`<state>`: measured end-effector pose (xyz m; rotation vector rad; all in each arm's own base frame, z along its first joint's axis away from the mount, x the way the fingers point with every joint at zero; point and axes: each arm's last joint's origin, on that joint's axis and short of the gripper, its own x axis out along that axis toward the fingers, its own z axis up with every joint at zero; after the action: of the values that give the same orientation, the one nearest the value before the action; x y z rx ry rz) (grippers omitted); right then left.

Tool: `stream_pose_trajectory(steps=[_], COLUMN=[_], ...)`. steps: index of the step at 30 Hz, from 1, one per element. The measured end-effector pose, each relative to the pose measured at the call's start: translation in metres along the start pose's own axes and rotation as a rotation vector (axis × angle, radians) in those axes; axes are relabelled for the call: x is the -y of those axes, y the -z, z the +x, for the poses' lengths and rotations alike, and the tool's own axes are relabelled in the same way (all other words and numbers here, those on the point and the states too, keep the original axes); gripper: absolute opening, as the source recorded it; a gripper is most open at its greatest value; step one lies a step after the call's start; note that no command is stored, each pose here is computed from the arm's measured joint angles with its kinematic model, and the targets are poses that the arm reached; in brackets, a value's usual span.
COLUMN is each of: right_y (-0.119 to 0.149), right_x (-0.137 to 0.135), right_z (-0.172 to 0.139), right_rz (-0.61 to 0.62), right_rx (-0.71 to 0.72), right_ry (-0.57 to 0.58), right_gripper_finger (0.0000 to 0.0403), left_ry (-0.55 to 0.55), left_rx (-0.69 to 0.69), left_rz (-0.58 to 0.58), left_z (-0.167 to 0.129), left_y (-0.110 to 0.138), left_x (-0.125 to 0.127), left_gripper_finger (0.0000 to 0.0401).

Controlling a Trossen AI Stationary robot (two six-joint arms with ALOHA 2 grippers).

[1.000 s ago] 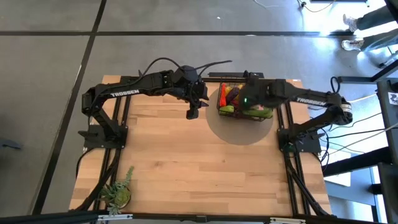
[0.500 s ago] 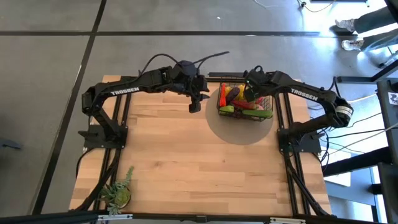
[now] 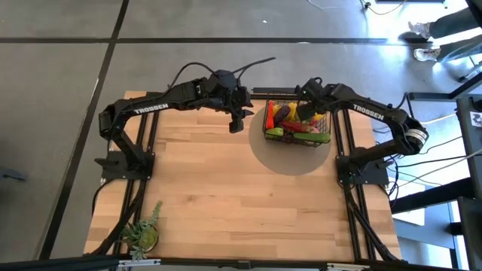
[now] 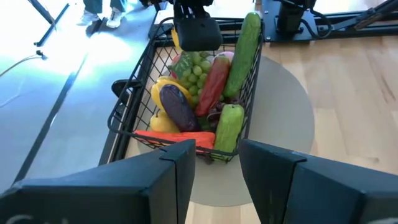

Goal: Build produce basket
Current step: Put the yellow lemon into the black wire basket, then return to Home Position

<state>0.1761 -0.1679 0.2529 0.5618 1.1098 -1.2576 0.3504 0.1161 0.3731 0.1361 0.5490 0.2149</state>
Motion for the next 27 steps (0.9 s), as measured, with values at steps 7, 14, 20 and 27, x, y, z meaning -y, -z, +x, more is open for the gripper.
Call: stream_pose_trajectory(steps=[7, 14, 20, 27], right_y=[-0.002, -0.003, -0.005, 0.004], right_x=[0.003, 0.002, -0.008, -0.023], right_z=[0.001, -0.005, -0.011, -0.019], right_rz=[0.012, -0.062, -0.200, -0.279], right_rx=[-0.006, -0.042, -0.056, -0.061], right_ry=[-0.012, -0.079, -0.287, -0.356], right_gripper_finger=[0.0235, 0.0229, 0.0225, 0.0158], left_ry=[-0.001, -0.002, -0.005, 0.029], left_rx=[-0.001, -0.024, -0.013, -0.123], left_rz=[0.000, -0.007, -0.077, -0.090], left_z=[0.000, -0.001, -0.022, -0.042], left_y=[0.000, 0.002, -0.002, 0.007], left_x=[0.000, -0.001, -0.004, 0.001], left_gripper_finger=[0.0115, 0.0115, 0.0115, 0.0115])
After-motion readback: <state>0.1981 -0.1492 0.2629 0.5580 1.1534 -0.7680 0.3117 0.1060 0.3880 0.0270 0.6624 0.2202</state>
